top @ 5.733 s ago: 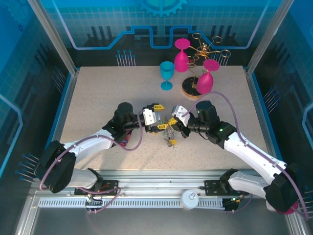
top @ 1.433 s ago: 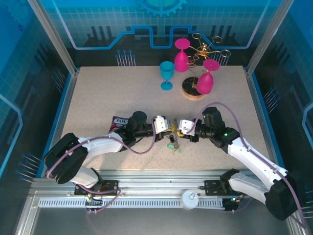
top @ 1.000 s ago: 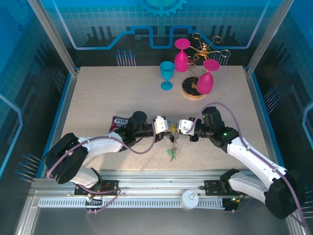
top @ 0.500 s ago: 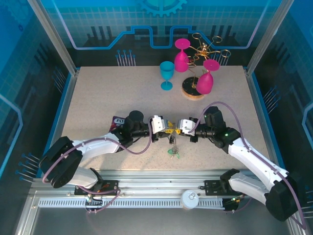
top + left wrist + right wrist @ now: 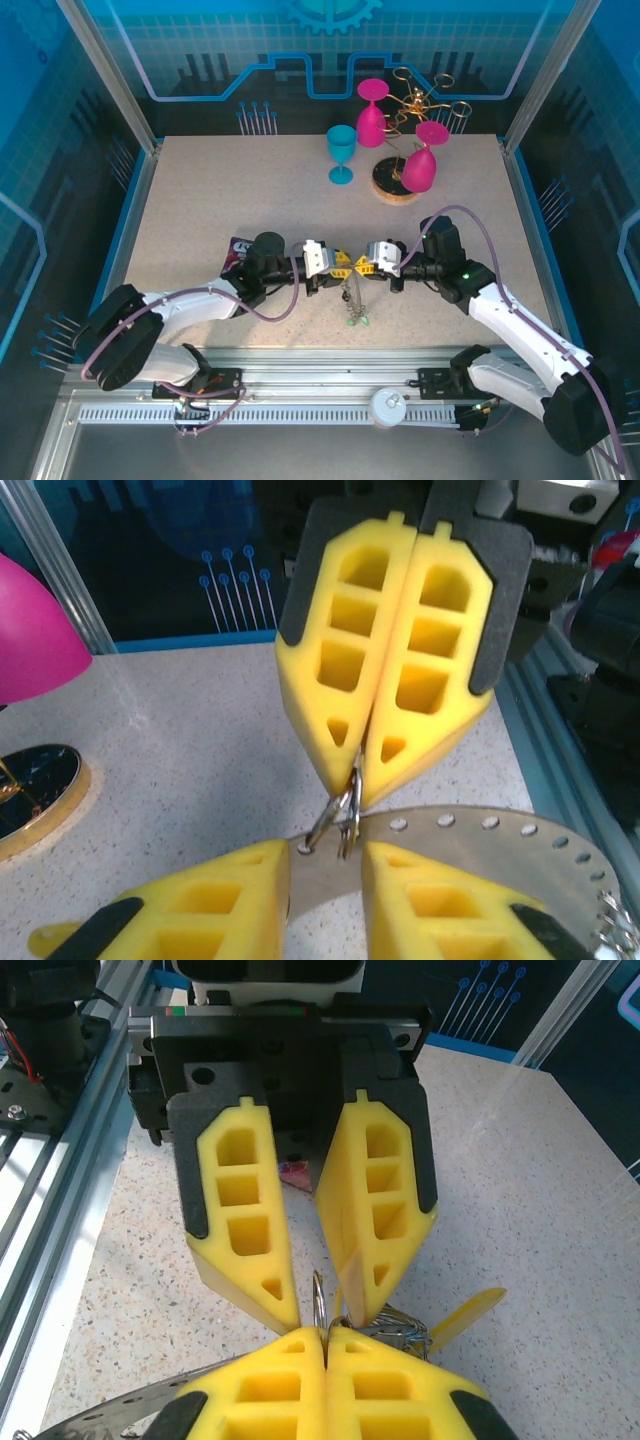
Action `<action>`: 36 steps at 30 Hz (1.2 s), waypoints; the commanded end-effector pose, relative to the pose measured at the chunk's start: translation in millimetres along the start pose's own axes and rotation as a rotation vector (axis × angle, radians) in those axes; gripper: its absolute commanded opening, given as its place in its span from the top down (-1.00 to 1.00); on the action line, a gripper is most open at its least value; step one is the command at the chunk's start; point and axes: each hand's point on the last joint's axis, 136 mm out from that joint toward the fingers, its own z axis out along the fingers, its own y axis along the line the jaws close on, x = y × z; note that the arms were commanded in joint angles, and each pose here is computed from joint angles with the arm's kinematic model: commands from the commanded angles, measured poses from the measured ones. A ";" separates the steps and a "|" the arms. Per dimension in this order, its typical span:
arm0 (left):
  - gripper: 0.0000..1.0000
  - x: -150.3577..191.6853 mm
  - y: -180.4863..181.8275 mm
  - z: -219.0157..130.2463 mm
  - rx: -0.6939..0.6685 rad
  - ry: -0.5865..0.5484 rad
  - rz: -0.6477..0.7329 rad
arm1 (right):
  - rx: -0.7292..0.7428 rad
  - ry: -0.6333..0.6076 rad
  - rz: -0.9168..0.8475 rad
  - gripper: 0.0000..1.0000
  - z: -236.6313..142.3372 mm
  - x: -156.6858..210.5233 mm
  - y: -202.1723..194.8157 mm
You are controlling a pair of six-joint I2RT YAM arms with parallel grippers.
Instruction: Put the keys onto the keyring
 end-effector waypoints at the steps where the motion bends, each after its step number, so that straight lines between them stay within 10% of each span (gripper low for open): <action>1: 0.60 -11.2 -0.1 1.1 0.019 -0.071 0.001 | -0.002 -0.059 -0.008 1.00 -3.1 -11.7 -2.2; 14: 0.98 -21.4 3.6 -0.6 -0.007 -0.150 0.010 | -0.016 -0.036 0.024 1.00 0.0 -6.0 -1.7; 36: 0.79 -26.4 1.9 -1.7 0.010 -0.188 -0.005 | 0.020 0.019 0.047 1.00 0.3 2.7 -8.7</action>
